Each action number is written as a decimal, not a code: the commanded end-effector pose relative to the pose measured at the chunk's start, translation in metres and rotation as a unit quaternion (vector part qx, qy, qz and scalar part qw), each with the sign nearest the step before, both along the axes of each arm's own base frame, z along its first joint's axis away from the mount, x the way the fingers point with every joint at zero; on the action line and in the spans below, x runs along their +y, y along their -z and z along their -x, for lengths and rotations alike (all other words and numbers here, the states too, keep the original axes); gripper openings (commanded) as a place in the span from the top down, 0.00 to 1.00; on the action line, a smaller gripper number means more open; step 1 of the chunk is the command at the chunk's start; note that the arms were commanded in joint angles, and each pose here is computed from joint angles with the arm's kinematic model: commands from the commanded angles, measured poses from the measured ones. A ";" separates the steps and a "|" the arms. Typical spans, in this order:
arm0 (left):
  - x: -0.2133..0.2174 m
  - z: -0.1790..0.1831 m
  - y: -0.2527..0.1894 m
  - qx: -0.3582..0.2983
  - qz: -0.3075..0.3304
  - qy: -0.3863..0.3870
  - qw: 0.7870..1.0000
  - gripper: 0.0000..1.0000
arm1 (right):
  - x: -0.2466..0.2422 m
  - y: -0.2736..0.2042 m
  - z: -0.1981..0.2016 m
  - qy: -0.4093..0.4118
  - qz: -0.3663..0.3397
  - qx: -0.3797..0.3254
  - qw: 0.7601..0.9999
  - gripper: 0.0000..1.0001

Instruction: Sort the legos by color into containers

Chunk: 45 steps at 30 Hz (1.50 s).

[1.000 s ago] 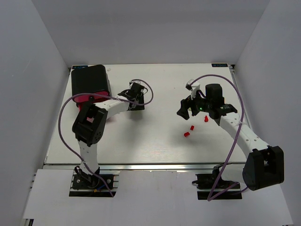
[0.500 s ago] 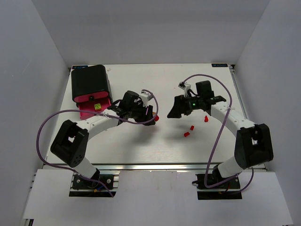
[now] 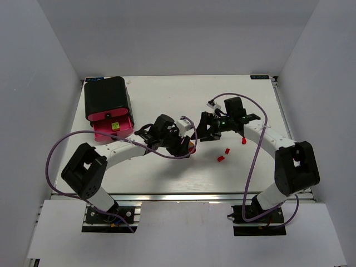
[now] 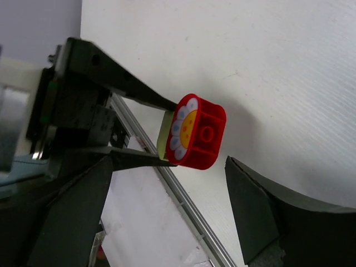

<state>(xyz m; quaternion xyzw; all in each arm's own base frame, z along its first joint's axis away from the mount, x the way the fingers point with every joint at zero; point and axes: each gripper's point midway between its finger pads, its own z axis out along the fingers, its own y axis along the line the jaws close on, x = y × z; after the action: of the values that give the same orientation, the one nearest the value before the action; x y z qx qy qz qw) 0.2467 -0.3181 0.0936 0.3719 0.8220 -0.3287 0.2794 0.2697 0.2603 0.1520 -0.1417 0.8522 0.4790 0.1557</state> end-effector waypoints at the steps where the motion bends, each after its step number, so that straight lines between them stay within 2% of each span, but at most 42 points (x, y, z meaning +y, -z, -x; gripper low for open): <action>1: -0.011 -0.012 -0.036 -0.072 0.029 0.001 0.997 0.63 | 0.001 0.005 -0.009 0.024 0.015 0.016 0.999 0.14; 12: -0.023 -0.012 -0.052 -0.117 0.039 -0.007 0.992 0.63 | 0.005 0.018 -0.004 0.016 0.007 0.056 0.998 0.17; 18: -0.032 -0.009 -0.058 -0.125 0.050 -0.001 0.991 0.63 | 0.007 0.017 -0.001 0.008 -0.005 0.064 0.998 0.27; 19: -0.035 -0.006 -0.059 -0.126 0.050 0.003 0.991 0.63 | 0.006 0.017 -0.003 0.012 -0.007 0.063 0.998 0.33; 21: -0.035 -0.008 -0.059 -0.129 0.048 0.001 0.990 0.63 | 0.006 0.015 -0.003 0.011 -0.012 0.060 0.998 0.40; 22: -0.037 -0.006 -0.058 -0.129 0.046 0.004 0.991 0.63 | 0.006 0.015 -0.002 0.011 -0.014 0.058 0.998 0.51; 25: -0.035 -0.007 -0.057 -0.132 0.042 0.001 0.990 0.63 | 0.005 0.013 -0.003 0.010 -0.023 0.059 0.998 0.70; 28: -0.036 -0.004 -0.055 -0.131 0.039 0.004 0.991 0.63 | 0.003 0.012 -0.004 0.012 -0.029 0.059 0.998 0.84; 29: -0.035 -0.004 -0.054 -0.132 0.036 0.004 0.991 0.63 | 0.003 0.011 -0.004 0.012 -0.031 0.059 0.998 0.95; 30: -0.034 -0.004 -0.054 -0.132 0.034 0.002 0.991 0.64 | 0.000 0.011 -0.007 0.017 -0.033 0.057 0.998 1.00; 45: -0.015 0.000 -0.049 -0.139 0.012 -0.016 0.990 0.64 | -0.026 0.004 -0.028 0.069 -0.040 0.030 0.996 1.00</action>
<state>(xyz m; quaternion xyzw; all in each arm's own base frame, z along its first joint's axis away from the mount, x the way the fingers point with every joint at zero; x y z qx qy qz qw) 0.2509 -0.3474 0.1336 0.4014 0.7733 -0.2916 0.3949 0.2764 0.2500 0.1426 -0.0680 0.8450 0.5184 0.1123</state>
